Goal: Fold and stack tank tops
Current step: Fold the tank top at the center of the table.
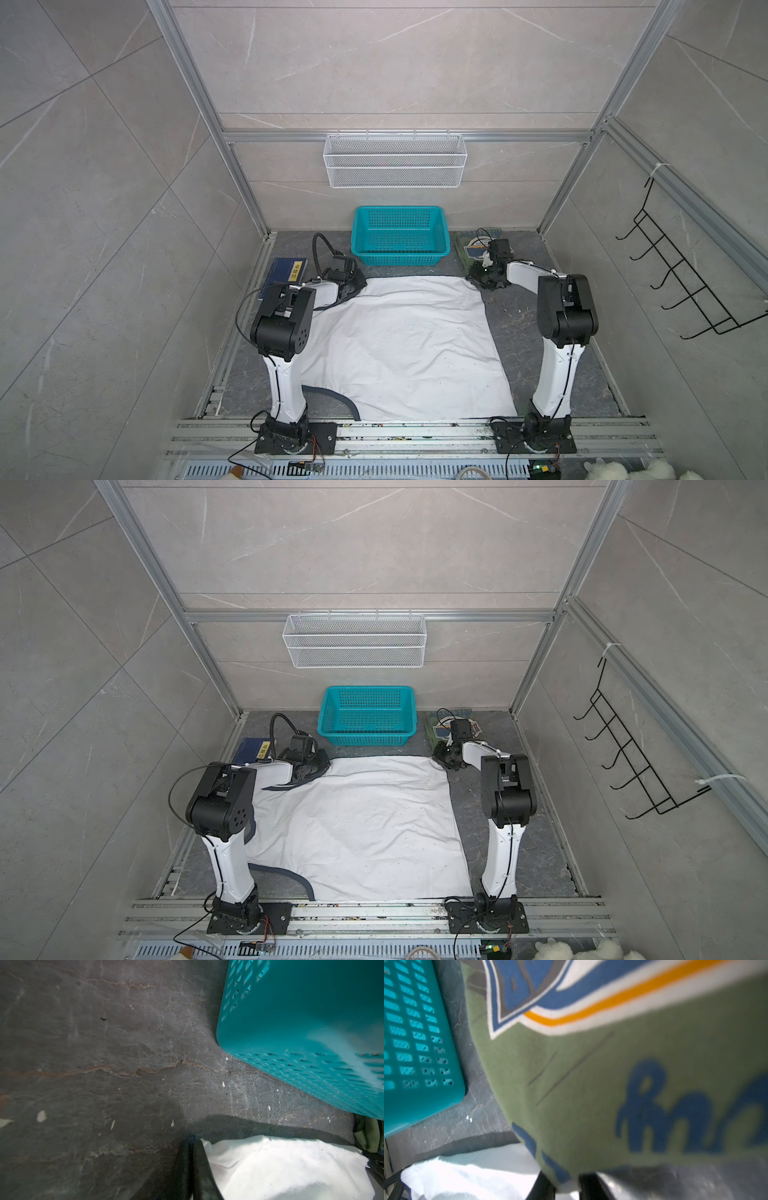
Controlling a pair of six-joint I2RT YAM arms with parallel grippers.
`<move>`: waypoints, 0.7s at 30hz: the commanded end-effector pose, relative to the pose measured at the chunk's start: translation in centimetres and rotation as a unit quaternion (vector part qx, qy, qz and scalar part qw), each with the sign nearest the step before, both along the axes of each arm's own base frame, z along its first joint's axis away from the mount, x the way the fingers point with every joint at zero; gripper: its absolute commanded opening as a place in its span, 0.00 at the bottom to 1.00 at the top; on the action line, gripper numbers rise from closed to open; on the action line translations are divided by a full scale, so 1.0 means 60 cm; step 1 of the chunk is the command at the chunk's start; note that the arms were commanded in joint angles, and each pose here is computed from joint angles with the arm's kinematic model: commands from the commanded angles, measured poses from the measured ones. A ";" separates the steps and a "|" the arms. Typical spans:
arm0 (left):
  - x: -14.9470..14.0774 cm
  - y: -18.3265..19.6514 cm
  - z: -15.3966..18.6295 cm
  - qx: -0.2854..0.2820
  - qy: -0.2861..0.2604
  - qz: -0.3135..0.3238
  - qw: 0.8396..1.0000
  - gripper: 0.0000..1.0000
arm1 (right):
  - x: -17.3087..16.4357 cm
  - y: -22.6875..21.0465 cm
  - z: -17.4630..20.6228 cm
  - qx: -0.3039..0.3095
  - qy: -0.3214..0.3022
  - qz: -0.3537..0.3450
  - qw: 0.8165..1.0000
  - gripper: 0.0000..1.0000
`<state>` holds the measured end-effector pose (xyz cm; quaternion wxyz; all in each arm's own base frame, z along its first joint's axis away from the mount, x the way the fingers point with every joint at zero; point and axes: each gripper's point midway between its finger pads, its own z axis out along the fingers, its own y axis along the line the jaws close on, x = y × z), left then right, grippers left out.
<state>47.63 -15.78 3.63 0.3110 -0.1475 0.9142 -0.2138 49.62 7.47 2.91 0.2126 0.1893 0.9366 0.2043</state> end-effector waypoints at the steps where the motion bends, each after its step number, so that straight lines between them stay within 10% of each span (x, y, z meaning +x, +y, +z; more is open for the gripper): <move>1: -0.001 0.001 0.051 0.005 -0.032 -0.002 0.999 0.04 | -0.012 0.006 0.047 0.003 -0.018 0.011 1.000 0.20; 21: -0.031 0.000 0.117 0.004 -0.068 -0.016 0.998 0.00 | -0.045 0.010 0.099 0.006 -0.041 0.019 0.999 0.02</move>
